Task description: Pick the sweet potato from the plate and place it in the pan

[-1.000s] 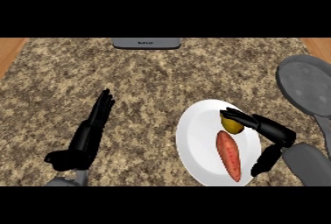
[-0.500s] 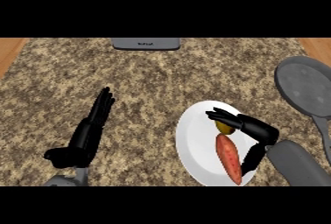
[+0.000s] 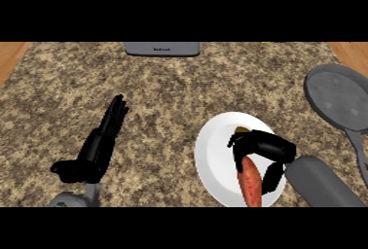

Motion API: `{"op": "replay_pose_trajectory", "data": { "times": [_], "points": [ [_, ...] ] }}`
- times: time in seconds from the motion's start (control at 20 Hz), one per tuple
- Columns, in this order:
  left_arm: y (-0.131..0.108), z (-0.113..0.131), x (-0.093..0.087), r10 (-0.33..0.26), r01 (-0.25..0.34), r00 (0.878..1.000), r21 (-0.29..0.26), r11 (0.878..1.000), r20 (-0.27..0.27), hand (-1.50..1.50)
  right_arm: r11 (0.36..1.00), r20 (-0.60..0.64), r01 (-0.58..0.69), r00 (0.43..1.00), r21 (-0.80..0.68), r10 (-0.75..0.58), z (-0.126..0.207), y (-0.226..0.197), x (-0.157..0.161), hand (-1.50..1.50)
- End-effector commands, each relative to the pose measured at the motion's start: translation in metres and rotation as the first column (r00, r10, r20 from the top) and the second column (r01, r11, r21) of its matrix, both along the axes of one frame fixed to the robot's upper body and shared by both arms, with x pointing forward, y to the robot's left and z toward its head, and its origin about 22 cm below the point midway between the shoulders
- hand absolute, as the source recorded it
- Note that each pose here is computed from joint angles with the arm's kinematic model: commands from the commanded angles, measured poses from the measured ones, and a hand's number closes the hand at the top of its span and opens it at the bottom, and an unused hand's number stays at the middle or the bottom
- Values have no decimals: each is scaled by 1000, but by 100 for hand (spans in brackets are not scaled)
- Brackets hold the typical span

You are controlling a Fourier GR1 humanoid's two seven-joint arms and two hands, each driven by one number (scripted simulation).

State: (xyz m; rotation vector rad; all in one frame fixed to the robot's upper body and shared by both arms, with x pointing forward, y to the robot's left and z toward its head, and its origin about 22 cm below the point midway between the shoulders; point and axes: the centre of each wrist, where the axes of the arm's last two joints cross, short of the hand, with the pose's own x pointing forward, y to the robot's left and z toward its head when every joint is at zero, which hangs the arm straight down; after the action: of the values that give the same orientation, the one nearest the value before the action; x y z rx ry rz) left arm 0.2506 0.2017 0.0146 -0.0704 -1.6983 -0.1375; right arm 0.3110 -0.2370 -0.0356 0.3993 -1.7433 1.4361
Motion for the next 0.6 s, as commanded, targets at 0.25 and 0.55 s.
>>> {"op": "replay_pose_trajectory", "data": {
  "times": [0.25, 0.55],
  "points": [
    [7, 0, 9, 6, -7, 1000, -10, 1000, -11, 0, 991, -13, 108, 994, 84, -107, -29, -11, -1, 150],
    [5, 1, -1, 35, -35, 999, 6, 999, 2, 0, 652, 52, 726, 676, -220, -735, 3, -83, 17, 150]
  ]
}}
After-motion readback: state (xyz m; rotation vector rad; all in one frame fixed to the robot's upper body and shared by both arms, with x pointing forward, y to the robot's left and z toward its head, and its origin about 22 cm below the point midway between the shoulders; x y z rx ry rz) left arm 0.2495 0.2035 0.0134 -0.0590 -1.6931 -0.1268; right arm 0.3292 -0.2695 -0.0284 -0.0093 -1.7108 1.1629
